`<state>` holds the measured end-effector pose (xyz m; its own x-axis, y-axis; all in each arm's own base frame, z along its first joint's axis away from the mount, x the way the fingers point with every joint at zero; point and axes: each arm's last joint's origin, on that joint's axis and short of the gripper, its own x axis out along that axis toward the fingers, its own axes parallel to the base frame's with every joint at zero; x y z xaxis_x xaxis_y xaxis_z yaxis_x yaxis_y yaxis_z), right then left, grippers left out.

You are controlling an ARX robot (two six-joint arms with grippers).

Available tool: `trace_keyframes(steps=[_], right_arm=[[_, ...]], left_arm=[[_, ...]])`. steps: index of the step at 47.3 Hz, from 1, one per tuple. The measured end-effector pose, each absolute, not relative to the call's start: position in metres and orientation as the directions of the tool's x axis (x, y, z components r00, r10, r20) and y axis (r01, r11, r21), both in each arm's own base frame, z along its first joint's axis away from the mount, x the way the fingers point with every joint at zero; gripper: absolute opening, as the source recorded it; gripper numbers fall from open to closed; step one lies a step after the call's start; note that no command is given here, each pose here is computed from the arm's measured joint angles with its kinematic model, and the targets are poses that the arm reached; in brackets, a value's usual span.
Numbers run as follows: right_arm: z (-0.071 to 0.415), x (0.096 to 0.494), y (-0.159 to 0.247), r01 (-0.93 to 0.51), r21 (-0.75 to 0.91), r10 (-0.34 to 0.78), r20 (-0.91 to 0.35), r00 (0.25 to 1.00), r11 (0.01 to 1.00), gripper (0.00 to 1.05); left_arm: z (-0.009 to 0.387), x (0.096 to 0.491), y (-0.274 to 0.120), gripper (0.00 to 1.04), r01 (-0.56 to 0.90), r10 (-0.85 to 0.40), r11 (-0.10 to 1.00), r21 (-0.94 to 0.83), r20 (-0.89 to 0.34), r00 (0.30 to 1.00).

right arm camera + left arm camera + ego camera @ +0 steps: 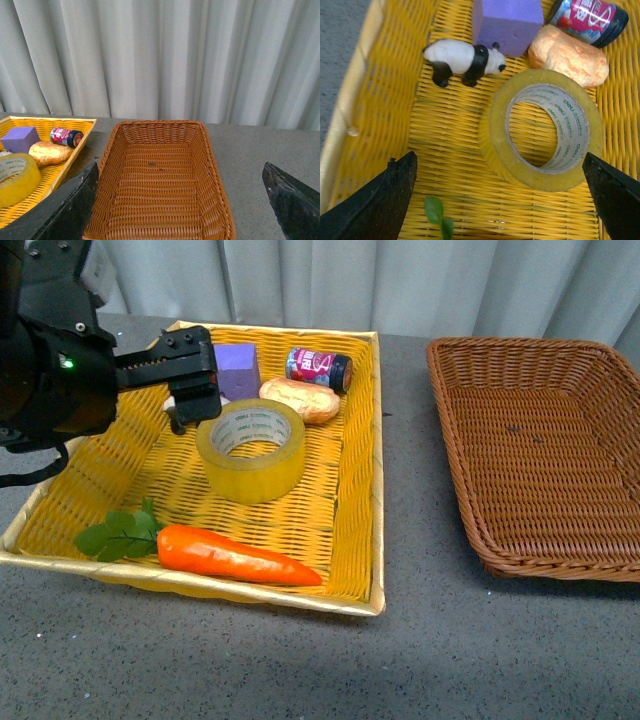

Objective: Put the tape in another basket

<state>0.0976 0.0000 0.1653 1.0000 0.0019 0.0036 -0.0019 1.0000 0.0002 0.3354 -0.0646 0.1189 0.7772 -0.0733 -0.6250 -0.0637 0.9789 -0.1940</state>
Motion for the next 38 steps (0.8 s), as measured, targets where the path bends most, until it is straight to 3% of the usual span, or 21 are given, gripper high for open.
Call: trace_keyframes(steps=[38], right_arm=[[0.165,0.098,0.0,-0.002,0.0,0.002,0.004,1.0,1.0,0.96]], left_arm=[[0.064,0.385,-0.076,0.98,-0.067,-0.056,0.988,-0.137,-0.734,0.677]])
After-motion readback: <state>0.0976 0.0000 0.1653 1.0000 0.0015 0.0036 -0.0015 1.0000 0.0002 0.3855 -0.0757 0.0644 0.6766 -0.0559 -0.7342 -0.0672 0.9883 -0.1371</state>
